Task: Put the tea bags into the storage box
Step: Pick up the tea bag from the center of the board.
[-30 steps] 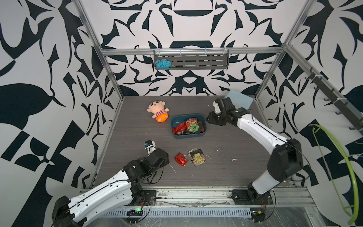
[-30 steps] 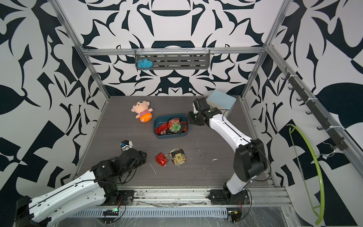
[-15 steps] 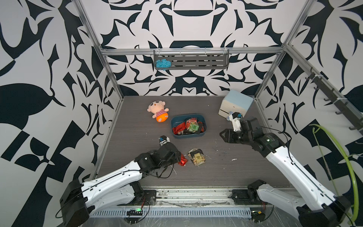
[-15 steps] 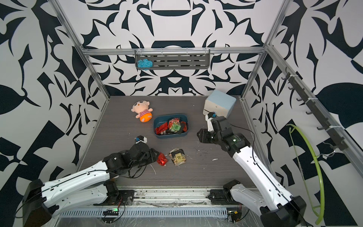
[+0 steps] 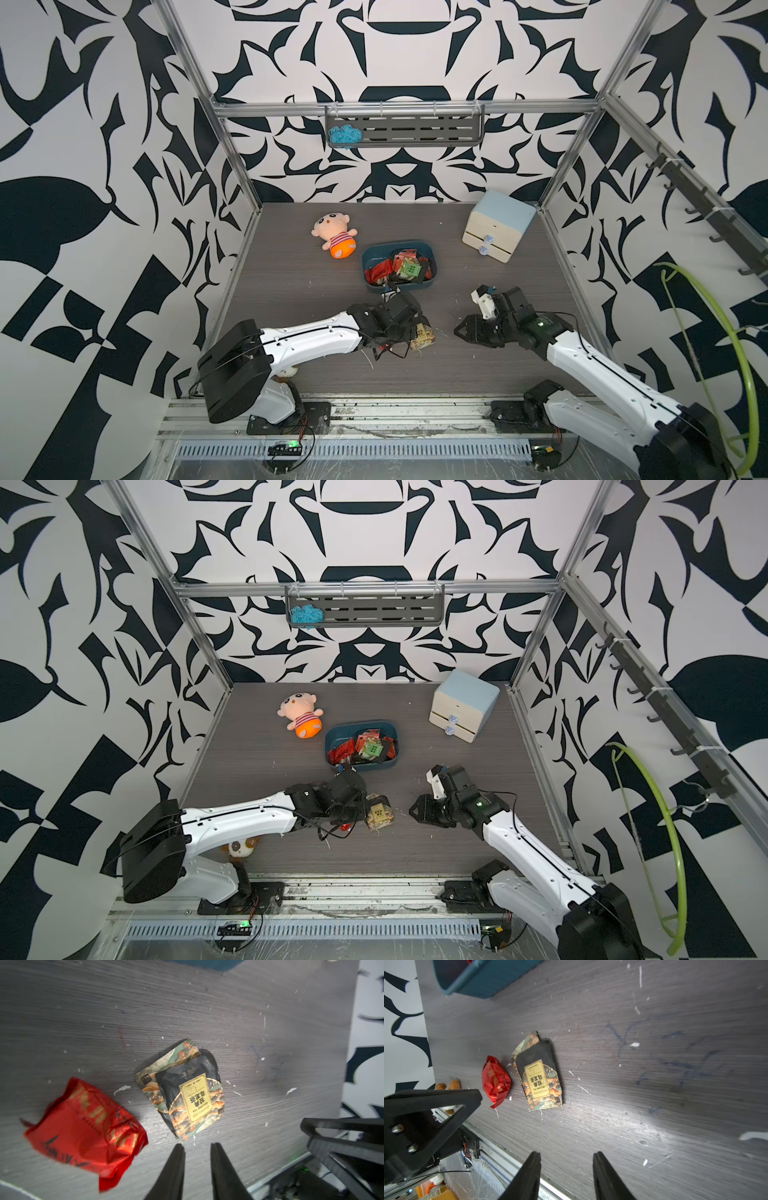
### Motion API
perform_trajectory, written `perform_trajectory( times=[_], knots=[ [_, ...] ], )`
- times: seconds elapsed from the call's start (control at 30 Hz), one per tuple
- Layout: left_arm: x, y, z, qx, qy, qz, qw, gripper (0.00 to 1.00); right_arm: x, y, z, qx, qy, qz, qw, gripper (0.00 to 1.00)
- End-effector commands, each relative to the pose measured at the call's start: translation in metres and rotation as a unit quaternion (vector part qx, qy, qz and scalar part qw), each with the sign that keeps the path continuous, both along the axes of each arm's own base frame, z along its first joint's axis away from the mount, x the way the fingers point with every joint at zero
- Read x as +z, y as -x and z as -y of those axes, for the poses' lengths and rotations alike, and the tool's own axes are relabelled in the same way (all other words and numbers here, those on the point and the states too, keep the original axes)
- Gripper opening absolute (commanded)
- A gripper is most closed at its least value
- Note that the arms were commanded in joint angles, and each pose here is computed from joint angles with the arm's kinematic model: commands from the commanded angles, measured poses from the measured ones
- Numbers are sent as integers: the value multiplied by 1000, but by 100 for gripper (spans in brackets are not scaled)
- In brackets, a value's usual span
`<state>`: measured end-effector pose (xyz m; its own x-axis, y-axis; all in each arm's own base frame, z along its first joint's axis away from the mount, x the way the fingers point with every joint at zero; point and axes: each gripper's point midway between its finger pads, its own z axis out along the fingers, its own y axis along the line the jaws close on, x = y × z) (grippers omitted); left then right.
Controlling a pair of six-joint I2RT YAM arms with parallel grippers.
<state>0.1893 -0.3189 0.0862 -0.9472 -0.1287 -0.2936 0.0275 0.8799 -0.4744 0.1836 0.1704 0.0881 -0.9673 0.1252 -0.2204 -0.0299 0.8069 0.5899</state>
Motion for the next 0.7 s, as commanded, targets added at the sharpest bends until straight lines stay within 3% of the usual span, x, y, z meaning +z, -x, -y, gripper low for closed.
perform_trajectory(
  times=[0.0,0.47,0.67],
  knots=[
    [-6,-3,9,0,-2,-11,1000,16,3,-8,-14,2,-24,14,1000,45],
    [-47,-10,14,16,-50,-49,997,9,-26,-14,-39,31,6,-2,999,43],
    [-64,-4,16,20,-45,-72,996,7,-34,-22,-50,34,-1,-12,999,42]
  ],
)
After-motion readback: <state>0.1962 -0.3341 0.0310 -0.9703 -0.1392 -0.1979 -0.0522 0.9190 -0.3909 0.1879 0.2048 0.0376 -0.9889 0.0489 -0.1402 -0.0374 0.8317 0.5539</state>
